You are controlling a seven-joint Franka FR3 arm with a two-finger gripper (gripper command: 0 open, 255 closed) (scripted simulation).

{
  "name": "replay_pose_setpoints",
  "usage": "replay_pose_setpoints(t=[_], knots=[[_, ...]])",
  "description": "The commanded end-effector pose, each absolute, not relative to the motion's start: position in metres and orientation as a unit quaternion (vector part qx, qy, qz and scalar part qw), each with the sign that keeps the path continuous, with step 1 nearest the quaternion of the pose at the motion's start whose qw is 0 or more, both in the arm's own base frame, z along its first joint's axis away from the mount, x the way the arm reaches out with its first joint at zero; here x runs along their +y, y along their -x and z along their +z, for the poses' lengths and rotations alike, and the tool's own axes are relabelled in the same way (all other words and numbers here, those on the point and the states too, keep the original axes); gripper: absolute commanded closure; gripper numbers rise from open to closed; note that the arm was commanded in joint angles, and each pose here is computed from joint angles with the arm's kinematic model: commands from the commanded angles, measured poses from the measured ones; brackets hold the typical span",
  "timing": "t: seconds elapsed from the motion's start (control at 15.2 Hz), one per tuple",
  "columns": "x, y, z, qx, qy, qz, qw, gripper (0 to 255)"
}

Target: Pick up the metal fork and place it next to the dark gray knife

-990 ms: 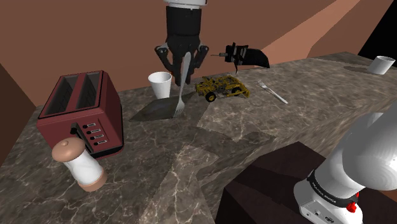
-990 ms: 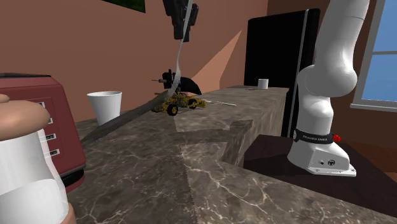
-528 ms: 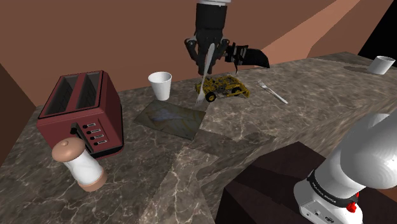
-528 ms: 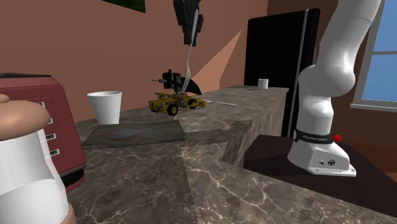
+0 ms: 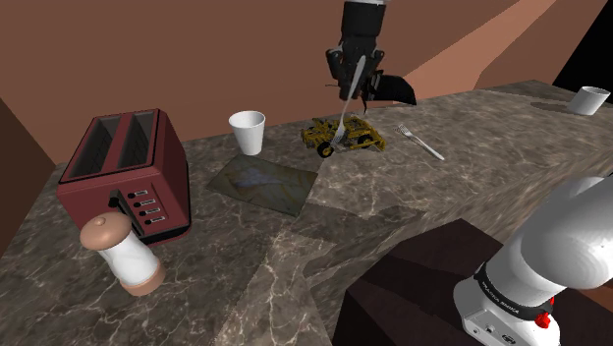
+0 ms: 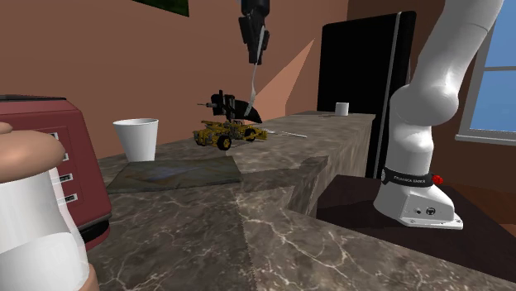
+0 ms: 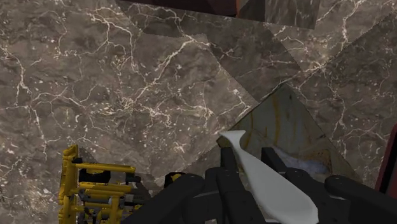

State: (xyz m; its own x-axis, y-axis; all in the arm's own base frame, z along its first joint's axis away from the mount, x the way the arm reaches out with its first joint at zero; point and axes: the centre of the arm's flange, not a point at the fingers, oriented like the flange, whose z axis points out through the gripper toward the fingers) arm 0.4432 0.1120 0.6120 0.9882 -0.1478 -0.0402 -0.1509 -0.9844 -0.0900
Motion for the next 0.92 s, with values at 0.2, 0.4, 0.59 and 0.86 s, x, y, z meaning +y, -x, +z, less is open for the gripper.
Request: replay_pose_setpoints(t=[0.2,0.4,0.59,0.86], knots=[[0.047,-0.454,0.613,0.074,0.996,0.017,0.046,255],[0.008,-0.459,0.613,0.074,0.996,0.017,0.046,255],[-0.032,-0.464,0.613,0.074,0.996,0.017,0.046,255],[-0.084,-0.470,0.613,0.074,0.996,0.017,0.046,255]])
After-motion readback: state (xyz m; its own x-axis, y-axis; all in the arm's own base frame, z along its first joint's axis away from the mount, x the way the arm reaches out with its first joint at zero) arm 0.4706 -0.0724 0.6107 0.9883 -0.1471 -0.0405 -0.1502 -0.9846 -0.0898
